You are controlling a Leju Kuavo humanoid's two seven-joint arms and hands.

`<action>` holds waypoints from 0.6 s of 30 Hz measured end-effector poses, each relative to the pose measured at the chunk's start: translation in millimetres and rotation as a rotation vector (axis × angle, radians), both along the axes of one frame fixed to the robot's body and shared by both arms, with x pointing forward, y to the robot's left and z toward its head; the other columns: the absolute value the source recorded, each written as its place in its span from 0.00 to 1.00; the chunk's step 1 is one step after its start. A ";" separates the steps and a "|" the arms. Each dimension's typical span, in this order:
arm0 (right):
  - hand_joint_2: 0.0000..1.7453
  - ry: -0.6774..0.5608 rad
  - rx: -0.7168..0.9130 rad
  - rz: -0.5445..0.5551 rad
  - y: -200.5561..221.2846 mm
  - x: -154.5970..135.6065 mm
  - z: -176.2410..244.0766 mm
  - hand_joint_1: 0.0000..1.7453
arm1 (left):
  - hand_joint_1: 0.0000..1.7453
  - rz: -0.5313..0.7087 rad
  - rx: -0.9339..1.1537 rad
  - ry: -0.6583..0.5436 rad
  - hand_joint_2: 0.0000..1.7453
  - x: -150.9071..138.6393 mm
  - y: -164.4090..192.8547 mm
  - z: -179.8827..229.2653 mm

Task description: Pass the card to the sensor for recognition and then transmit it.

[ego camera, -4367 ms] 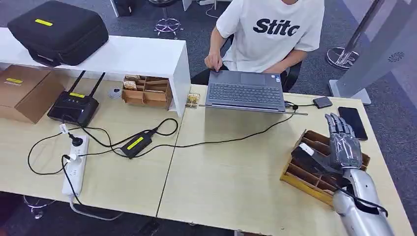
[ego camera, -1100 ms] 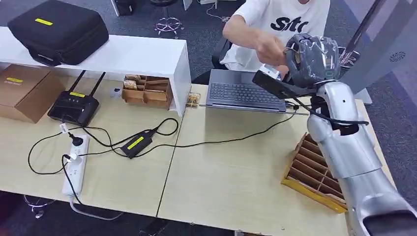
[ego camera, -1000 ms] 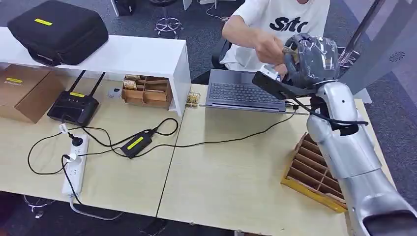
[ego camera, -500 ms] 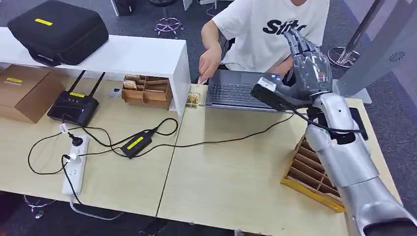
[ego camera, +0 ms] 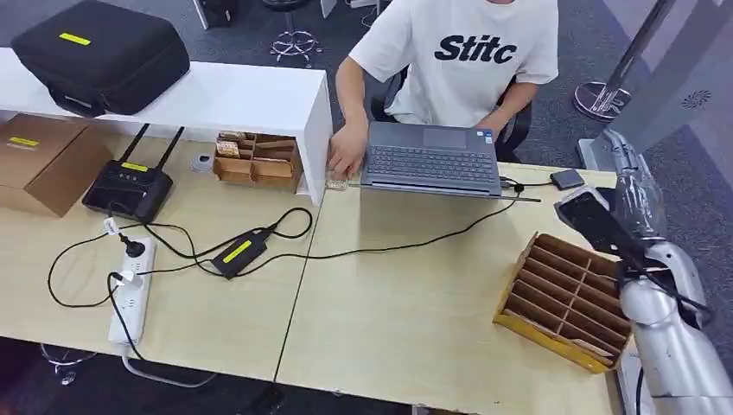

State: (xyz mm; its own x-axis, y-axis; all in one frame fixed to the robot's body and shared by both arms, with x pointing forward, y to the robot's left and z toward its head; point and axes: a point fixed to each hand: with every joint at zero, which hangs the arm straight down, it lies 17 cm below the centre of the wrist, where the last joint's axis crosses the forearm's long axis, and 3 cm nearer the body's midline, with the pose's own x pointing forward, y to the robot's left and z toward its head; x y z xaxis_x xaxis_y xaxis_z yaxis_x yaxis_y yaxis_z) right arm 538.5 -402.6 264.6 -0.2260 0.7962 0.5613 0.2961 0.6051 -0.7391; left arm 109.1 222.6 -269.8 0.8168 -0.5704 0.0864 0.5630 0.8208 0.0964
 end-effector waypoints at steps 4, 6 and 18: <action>1.00 0.024 0.126 -0.033 -26.6 -7.4 -9.4 0.00 | 0.00 0.008 0.000 -0.003 1.00 0.1 1.1 -0.2; 1.00 0.021 0.268 -0.041 -52.1 -17.0 -16.7 0.00 | 0.00 0.014 -0.002 -0.006 1.00 -0.2 1.5 -0.4; 1.00 -0.234 1.219 -0.232 -265.9 -148.8 -106.6 0.00 | 0.00 0.063 0.015 -0.018 1.00 0.9 11.5 -1.6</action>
